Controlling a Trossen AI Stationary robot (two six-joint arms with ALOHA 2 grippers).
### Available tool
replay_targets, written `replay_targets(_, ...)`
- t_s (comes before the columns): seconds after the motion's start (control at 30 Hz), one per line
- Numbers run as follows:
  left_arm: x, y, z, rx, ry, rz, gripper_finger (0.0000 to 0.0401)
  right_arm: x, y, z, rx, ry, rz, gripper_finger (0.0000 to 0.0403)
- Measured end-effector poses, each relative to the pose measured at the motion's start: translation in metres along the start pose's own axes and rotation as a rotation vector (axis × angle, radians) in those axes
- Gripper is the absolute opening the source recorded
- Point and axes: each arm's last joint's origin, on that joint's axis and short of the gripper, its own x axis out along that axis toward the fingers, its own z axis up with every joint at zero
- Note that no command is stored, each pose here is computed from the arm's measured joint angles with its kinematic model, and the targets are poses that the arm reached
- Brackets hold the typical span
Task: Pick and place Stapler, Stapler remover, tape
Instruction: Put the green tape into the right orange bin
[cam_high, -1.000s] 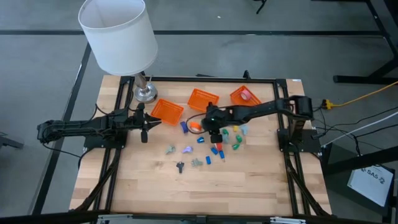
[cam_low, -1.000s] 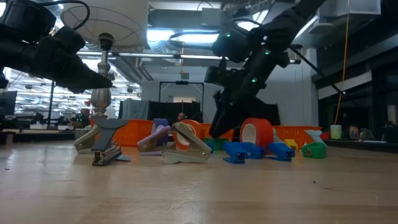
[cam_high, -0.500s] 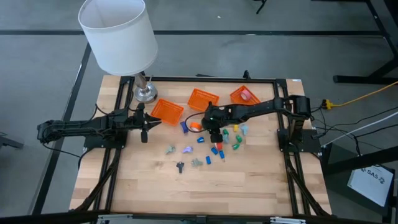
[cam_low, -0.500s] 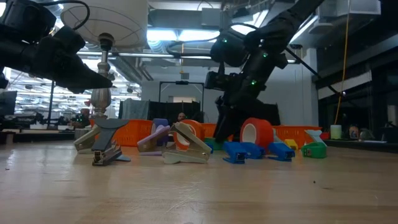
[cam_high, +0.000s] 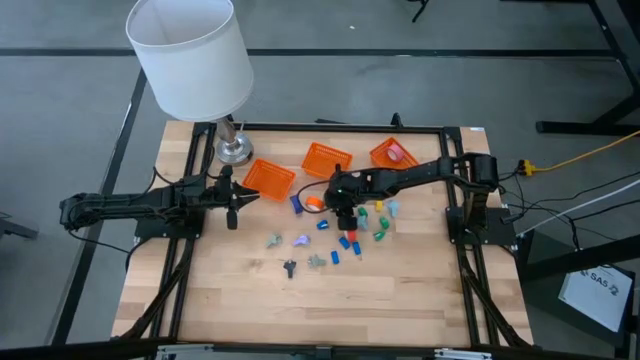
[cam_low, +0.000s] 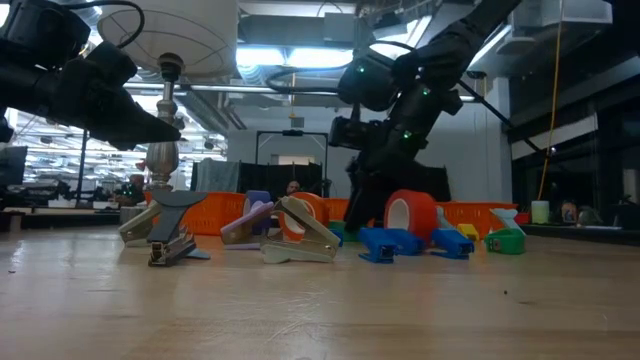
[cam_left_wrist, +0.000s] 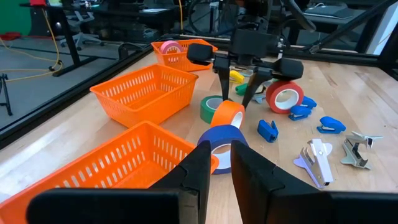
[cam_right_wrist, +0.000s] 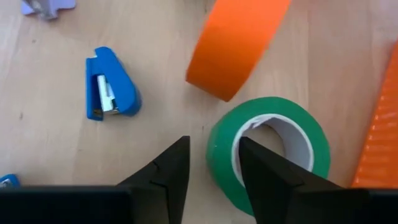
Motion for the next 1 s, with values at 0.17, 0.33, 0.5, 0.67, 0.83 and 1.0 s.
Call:
replay_targets(0.17,0.000,0.000,0.000,0.000,0.000,0.000,0.0059,0.000,-0.003,-0.001,0.034,0.001,-0.003,0.0072)
replay_targets(0.33,0.000,0.000,0.000,0.000,0.000,0.000,0.0059,0.000,-0.002,-0.001,0.034,0.000,-0.004,0.0039)
replay_targets(0.5,0.000,0.000,0.000,0.000,0.000,0.000,0.0059,-0.008,-0.005,0.000,0.042,-0.039,0.112,0.0039)
replay_targets(0.67,0.000,0.000,0.000,0.000,0.000,0.000,0.0059,-0.033,-0.013,0.009,0.052,-0.148,0.236,0.0042)
replay_targets(0.83,0.000,0.000,0.000,0.000,0.000,0.000,0.0059,-0.058,-0.023,0.014,0.053,-0.240,0.309,0.0043)
replay_targets(1.0,0.000,0.000,0.000,0.000,0.000,0.000,0.0059,-0.080,-0.027,0.018,0.018,-0.333,0.417,0.0043)
